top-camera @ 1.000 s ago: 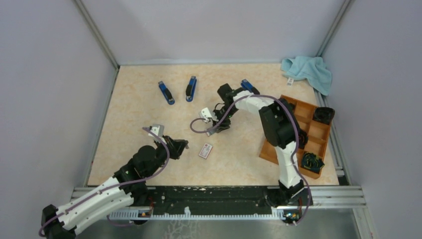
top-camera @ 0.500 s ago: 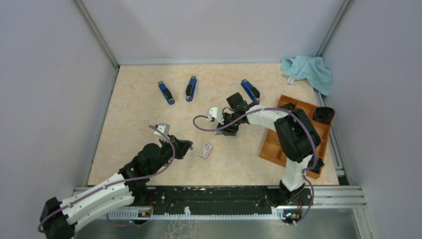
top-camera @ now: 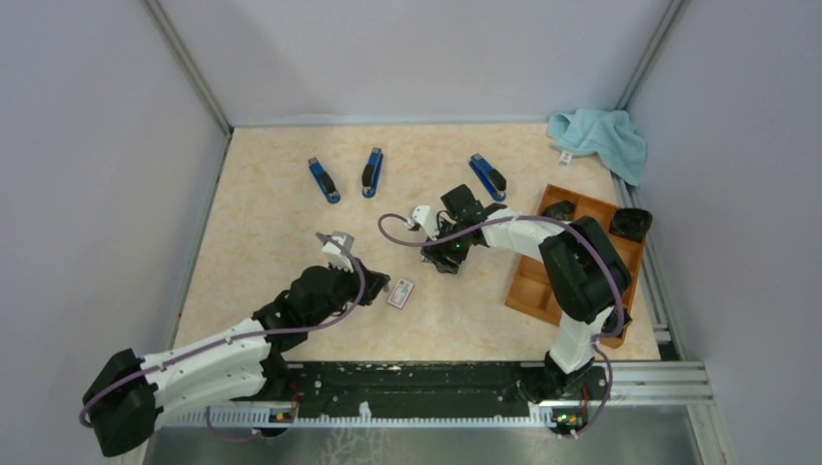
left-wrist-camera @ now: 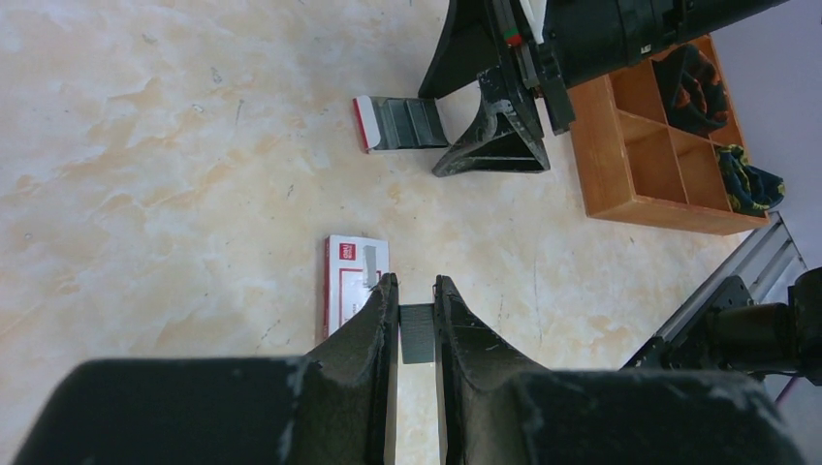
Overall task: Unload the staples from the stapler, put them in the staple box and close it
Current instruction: Adjust the staple box at the center of the board, then place the staple in the staple box.
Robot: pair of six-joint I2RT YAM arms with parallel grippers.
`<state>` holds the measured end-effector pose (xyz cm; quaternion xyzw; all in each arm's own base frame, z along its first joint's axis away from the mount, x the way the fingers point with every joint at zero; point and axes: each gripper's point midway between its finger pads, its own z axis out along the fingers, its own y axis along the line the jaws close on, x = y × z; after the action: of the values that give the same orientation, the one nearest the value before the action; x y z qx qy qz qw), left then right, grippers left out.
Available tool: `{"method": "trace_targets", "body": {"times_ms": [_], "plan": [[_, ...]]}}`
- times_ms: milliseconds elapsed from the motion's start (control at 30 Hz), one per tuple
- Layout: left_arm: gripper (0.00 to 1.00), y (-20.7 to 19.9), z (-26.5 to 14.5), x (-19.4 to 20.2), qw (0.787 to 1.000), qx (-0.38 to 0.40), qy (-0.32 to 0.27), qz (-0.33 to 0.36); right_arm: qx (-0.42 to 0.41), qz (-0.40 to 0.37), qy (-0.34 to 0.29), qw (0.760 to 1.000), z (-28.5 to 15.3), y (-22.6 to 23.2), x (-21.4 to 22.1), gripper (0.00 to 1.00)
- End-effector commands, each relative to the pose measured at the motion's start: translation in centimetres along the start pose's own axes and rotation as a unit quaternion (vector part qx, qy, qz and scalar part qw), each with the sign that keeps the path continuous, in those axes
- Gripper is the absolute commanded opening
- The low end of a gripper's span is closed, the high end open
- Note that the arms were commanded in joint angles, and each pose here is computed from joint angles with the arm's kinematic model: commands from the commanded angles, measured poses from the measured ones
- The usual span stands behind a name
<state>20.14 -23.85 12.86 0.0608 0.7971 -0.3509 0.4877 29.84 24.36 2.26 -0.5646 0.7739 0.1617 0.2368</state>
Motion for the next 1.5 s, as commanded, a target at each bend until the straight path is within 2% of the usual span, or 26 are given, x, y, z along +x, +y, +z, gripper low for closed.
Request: {"method": "trace_targets", "body": {"times_ms": [0,167,300,433,667,800,1000,1467], "plan": [[0.09,-2.3,0.9,-2.3,0.999,0.030,-0.019,-0.005,0.013,0.031,-0.032,0.999,-3.8,0.1,-2.8,0.65],[0.09,-3.3,2.6,-2.5,1.000,0.024,0.009,0.010,0.005,0.076,-0.116,0.990,-10.5,-0.6,-5.9,0.66],[0.09,-3.8,4.6,-2.1,0.998,0.012,0.046,0.030,-0.008,0.119,-0.219,0.968,-16.6,-1.3,-8.0,0.66],[0.09,-3.9,7.0,-1.2,0.994,-0.007,0.093,0.061,0.020,0.141,-0.270,0.952,-19.8,-2.6,-6.6,0.67],[0.09,-3.6,12.0,0.7,0.975,-0.049,0.181,0.117,0.093,0.153,-0.291,0.940,-22.6,-4.7,-4.7,0.66],[0.09,-3.6,14.6,1.2,0.966,-0.058,0.209,0.141,0.122,0.148,-0.293,0.937,-23.1,-5.2,-4.4,0.66],[0.09,-1.8,16.3,1.8,0.955,-0.092,0.228,0.166,0.163,0.149,-0.264,0.939,-22.8,-6.8,-3.0,0.66],[0.10,0.3,18.3,2.4,0.950,-0.118,0.233,0.169,0.156,0.153,-0.262,0.940,-22.1,-6.8,-2.7,0.66]]}}
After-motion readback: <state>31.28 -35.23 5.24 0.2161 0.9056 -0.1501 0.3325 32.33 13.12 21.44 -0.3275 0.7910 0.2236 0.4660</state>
